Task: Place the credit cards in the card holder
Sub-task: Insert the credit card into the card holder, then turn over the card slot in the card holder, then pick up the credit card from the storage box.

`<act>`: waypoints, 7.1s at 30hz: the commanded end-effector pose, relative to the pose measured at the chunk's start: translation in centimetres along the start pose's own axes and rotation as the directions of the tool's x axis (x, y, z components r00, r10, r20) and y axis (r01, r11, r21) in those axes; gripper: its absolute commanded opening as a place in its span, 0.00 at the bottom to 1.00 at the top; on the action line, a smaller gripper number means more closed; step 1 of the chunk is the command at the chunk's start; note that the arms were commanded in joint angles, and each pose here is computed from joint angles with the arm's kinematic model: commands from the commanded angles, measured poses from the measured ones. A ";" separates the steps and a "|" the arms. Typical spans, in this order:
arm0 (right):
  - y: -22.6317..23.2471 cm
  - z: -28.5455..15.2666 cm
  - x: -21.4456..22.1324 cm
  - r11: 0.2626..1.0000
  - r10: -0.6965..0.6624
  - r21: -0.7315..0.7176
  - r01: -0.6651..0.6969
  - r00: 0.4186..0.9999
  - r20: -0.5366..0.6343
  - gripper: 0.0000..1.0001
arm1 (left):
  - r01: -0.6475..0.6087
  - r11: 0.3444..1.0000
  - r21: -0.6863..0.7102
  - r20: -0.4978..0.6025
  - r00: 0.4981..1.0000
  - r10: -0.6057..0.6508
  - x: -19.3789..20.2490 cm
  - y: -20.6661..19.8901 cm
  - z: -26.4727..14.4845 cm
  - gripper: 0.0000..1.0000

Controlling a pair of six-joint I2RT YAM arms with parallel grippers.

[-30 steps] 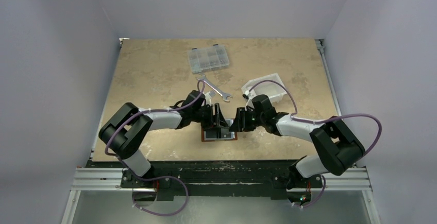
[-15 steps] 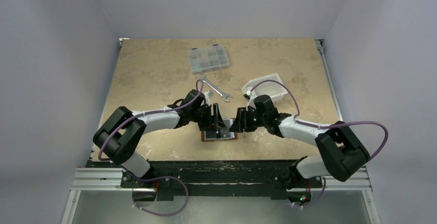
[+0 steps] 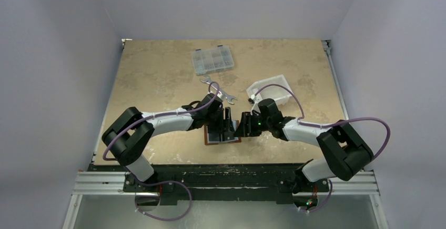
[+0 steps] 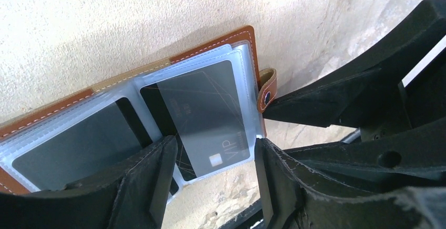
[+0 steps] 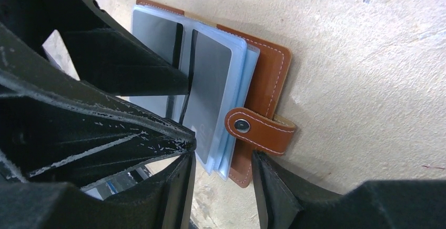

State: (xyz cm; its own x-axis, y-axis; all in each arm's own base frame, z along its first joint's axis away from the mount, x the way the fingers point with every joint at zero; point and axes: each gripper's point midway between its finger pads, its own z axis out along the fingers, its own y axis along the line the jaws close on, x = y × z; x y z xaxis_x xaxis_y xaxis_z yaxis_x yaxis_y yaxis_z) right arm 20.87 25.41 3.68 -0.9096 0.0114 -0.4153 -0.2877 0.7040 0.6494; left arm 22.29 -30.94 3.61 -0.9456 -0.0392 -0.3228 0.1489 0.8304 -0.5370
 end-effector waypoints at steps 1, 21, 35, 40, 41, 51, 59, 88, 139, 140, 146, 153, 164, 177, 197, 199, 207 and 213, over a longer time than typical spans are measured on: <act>0.4 0.3 -0.5 1.000 -0.005 -0.029 0.005 1.000 0.020 0.51 | -0.036 0.981 -0.192 0.001 0.999 0.036 1.0 3.4 -0.1 0.61; 0.6 -1.8 -1.3 0.991 0.123 -0.075 -0.114 0.986 0.115 0.39 | 0.023 1.000 -0.016 0.006 1.000 -0.023 3.1 1.3 1.5 0.46; 1.1 -0.6 0.7 0.968 0.189 -0.170 -0.184 0.982 0.010 0.27 | 0.035 0.999 -0.038 0.017 0.999 -0.035 3.4 2.4 1.0 0.46; 0.8 -0.4 1.0 0.968 0.191 -0.164 -0.187 0.982 0.008 0.31 | 0.039 0.998 -0.045 0.010 0.999 -0.038 3.6 2.8 1.0 0.45; 0.7 -0.4 1.0 0.968 0.191 -0.164 -0.188 0.981 0.007 0.31 | 0.038 0.998 -0.044 0.009 0.999 -0.038 3.7 2.8 1.0 0.45; 1.2 0.3 0.9 0.956 0.207 -0.209 -0.204 0.978 -0.007 0.31 | 0.042 0.999 -0.032 0.008 0.999 -0.042 3.7 2.7 1.0 0.45; 2.4 -0.3 0.3 0.946 0.206 -0.259 -0.196 0.979 0.010 0.30 | 0.041 0.999 -0.015 0.015 0.999 -0.041 3.4 2.1 0.5 0.45; 3.5 -0.5 -0.1 0.924 0.238 -0.312 -0.222 0.971 0.013 0.37 | 0.070 0.997 -0.036 0.158 0.985 -0.064 -2.7 4.5 -6.3 0.65; 7.8 5.9 -3.2 0.933 0.082 -0.348 -0.094 0.995 -0.049 0.46 | 0.197 0.978 -0.067 0.256 0.951 -0.174 -1.3 7.9 -8.5 0.43; 7.9 5.6 -3.4 0.934 0.081 -0.344 -0.090 0.996 -0.042 0.47 | 0.200 0.978 -0.055 0.274 0.945 -0.178 -1.7 7.8 -9.0 0.46; 6.1 3.2 -4.3 0.967 0.022 -0.255 -0.018 1.000 0.012 0.50 | 0.117 0.991 0.064 0.238 0.963 -0.129 -3.1 4.6 -9.2 0.60; 1.3 -2.6 -11.0 0.993 -0.114 0.045 0.108 0.979 0.166 0.67 | -0.010 0.986 0.167 0.220 0.975 -0.028 -5.9 0.4 -9.8 0.67; -5.5 -8.8 -20.4 0.935 -0.174 0.342 0.093 0.961 0.215 0.85 | -0.309 0.946 0.094 0.301 0.915 0.269 -12.2 -4.5 -15.1 0.73; -8.1 -5.4 -19.0 0.949 -0.118 0.298 0.103 0.993 0.032 0.85 | -0.378 0.925 -0.044 0.301 0.878 0.373 -12.0 -0.9 -13.9 0.73; -6.7 -3.9 -18.7 0.981 -0.086 0.174 0.084 0.996 0.004 0.69 | -0.353 0.936 0.015 0.313 0.890 0.331 -11.8 -0.5 -14.3 0.74; -6.4 -4.1 -18.7 0.983 -0.090 0.164 0.087 0.996 0.009 0.66 | -0.350 0.936 0.021 0.311 0.892 0.327 -11.8 -0.5 -14.2 0.74; -6.1 -4.7 -19.1 0.985 -0.093 0.151 0.087 0.995 0.032 0.52 | -0.346 0.938 0.031 0.309 0.895 0.321 -11.8 -0.4 -14.2 0.74; -6.2 -5.1 -19.2 0.985 -0.088 0.151 0.080 0.995 0.042 0.46 | -0.346 0.938 0.034 0.306 0.897 0.320 -11.7 -0.4 -14.1 0.74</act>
State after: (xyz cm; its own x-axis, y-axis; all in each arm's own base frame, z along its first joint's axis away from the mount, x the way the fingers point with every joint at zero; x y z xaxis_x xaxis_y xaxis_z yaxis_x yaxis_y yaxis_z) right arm 37.91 16.88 8.12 -0.9006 -0.0329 -0.4333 -0.2672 0.8283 0.4924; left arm 28.98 -22.81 17.73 -0.7372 0.0718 -0.6718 0.4529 0.7904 -0.4125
